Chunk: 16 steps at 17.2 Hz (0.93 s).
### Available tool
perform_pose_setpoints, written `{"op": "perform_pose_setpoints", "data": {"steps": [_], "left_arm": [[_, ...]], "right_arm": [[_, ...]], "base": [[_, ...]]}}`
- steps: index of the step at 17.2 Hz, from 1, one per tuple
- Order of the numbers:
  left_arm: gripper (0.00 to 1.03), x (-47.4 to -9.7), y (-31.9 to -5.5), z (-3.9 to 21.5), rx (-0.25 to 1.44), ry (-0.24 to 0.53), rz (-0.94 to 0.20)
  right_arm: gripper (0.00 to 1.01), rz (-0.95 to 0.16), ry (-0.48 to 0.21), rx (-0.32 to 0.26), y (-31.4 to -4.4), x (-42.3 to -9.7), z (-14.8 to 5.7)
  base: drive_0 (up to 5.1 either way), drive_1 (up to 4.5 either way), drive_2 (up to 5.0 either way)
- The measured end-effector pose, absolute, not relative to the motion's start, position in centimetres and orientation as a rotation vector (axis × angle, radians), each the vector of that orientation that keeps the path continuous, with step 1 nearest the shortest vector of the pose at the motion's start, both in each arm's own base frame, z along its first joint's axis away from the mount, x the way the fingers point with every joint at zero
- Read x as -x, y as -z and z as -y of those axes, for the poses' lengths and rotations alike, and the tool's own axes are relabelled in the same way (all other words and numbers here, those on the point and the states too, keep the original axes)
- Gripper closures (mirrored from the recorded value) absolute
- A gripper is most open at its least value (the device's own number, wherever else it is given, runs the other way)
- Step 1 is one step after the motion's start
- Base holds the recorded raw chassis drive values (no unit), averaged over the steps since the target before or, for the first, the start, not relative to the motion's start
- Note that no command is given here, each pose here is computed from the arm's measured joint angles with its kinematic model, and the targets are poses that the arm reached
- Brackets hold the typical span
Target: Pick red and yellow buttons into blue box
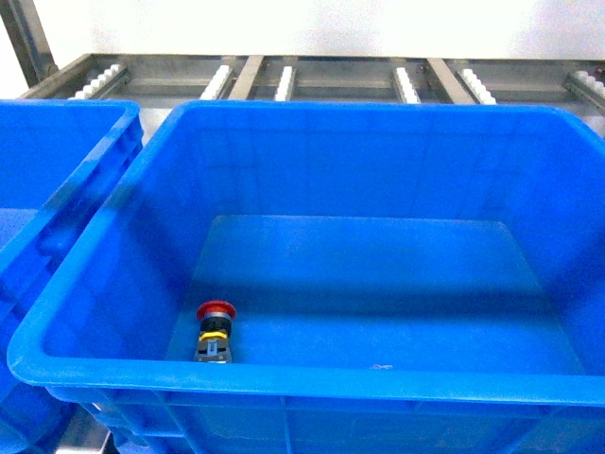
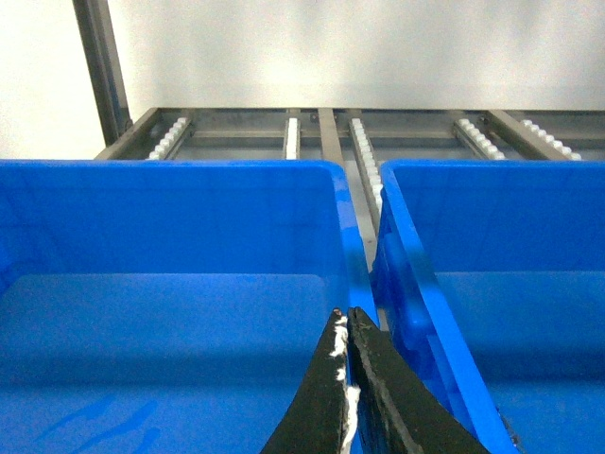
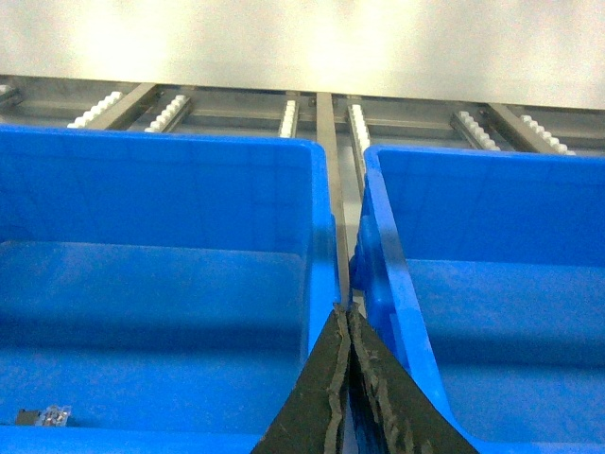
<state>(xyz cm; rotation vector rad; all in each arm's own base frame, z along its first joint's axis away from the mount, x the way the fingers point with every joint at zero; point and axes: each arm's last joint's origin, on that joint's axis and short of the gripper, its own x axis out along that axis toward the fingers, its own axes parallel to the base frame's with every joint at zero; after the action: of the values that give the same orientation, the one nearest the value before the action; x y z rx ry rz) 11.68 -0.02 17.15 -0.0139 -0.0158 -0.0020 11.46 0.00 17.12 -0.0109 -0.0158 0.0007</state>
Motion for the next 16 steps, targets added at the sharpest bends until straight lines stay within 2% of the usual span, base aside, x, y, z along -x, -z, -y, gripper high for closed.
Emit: {"op": "perform_pose_setpoints", "data": {"steps": [5, 7, 8, 10, 16], "left_arm": [[1.01, -10.9, -17.1, 0.0, 0.014, 0.002, 0.015], [1.01, -10.8, -17.1, 0.0, 0.014, 0.001, 0.017], [1.01, -10.3, -16.7, 0.0, 0.014, 0.001, -0.023], [1.01, -9.7, -17.0, 0.0, 0.014, -0.001, 0.011], [1.01, -9.7, -16.7, 0.0, 0.014, 0.001, 0.001]], "right_arm": [[0.99, 0.015, -0.001, 0.011, -17.1, -10.8, 0.0], [0.99, -0.041, -0.001, 0.011, -16.4, -10.0, 0.0], [0.99, 0.019, -0.001, 0.011, -16.9, -9.7, 0.0], [0.99, 0.001, -0.001, 0.011, -16.7, -9.7, 0.0], [0.99, 0.005, 0.000, 0.011, -16.7, -9.7, 0.0]], "base": [[0.0, 0.00, 0.0], [0.0, 0.00, 0.0], [0.0, 0.00, 0.0], [0.0, 0.00, 0.0], [0.0, 0.00, 0.0]]}}
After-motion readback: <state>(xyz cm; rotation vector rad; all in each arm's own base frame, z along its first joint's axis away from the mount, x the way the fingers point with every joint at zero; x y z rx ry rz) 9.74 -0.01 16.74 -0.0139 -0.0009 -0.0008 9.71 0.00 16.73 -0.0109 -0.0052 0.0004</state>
